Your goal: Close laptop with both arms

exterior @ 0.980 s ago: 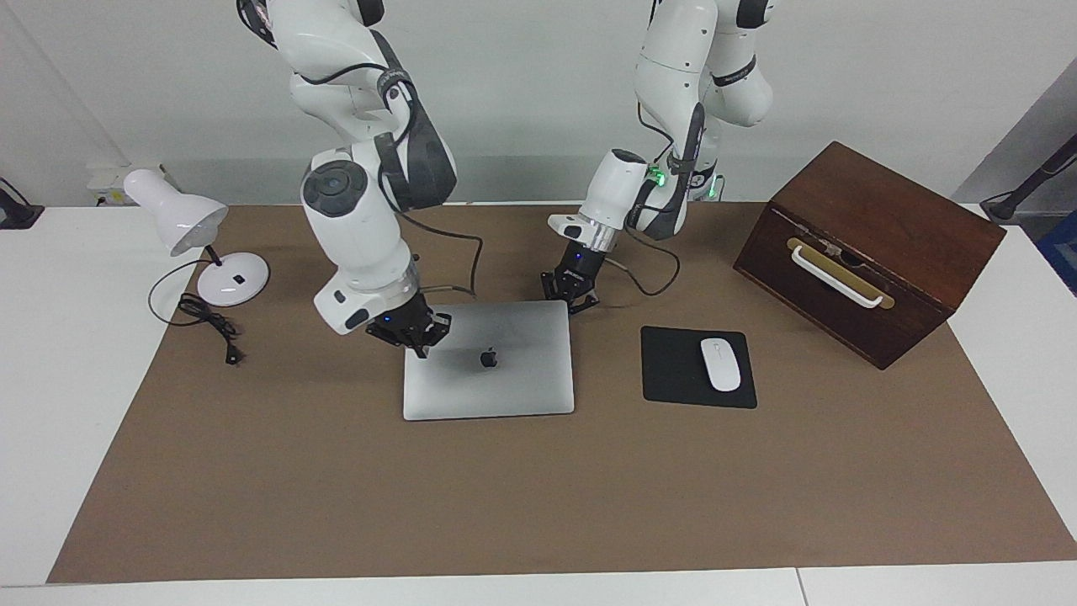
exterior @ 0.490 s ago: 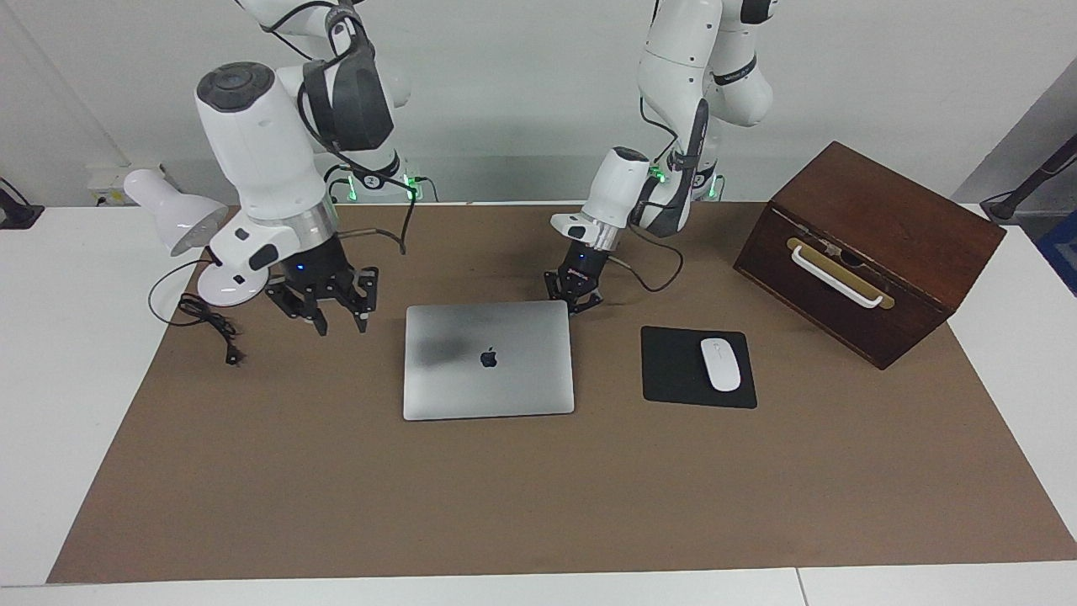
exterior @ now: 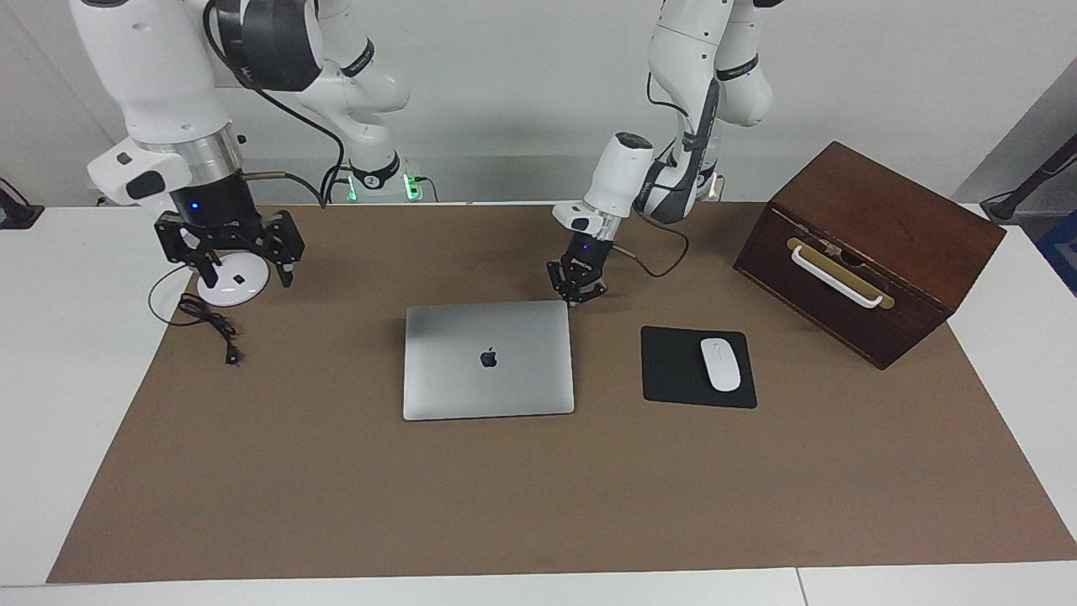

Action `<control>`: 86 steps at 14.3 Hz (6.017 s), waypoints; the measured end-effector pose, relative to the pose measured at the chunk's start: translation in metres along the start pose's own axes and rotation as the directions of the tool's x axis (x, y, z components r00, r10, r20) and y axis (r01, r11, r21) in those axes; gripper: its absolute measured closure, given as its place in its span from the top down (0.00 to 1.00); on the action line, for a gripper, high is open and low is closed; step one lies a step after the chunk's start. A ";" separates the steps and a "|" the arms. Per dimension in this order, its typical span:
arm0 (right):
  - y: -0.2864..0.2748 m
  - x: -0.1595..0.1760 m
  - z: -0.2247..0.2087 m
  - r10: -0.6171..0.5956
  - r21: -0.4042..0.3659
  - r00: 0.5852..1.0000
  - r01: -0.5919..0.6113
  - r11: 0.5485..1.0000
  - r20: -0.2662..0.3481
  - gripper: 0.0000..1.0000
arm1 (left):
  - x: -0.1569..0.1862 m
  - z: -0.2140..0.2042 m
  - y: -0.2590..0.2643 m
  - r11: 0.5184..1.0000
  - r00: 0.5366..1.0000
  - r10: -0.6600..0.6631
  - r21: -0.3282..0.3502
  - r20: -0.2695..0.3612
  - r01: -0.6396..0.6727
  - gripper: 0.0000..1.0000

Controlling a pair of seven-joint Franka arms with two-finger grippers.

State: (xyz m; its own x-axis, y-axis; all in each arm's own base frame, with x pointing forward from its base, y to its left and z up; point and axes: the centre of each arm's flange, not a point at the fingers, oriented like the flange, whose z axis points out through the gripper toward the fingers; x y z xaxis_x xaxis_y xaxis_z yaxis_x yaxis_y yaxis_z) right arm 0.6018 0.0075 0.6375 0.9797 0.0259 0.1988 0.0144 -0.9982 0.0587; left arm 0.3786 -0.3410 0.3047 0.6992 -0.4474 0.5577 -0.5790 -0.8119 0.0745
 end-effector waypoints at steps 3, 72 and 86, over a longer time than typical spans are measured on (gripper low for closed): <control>0.014 -0.010 -0.031 0.006 -0.011 0.999 -0.007 1.000 -0.044 1.00 | 0.012 -0.024 -0.004 1.000 0.999 -0.017 -0.002 0.043 0.017 0.01; 0.029 -0.066 0.017 0.016 0.000 0.968 -0.017 1.000 0.252 1.00 | 0.131 -0.320 -0.354 0.794 0.734 -0.597 0.370 0.323 0.483 1.00; 0.032 -0.065 0.023 0.002 0.003 0.970 -0.003 1.000 0.243 1.00 | 0.145 -0.331 -0.345 0.810 0.754 -0.573 0.360 0.322 0.462 1.00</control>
State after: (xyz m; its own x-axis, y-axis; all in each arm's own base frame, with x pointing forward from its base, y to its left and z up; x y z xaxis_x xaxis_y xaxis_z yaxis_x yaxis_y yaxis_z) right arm 0.5430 -0.0269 0.6044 0.9990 0.0095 -0.0445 0.0120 -0.9984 0.0550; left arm 0.5411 -0.0014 0.6332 0.9937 0.0073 0.1116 0.0050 -0.9998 0.0200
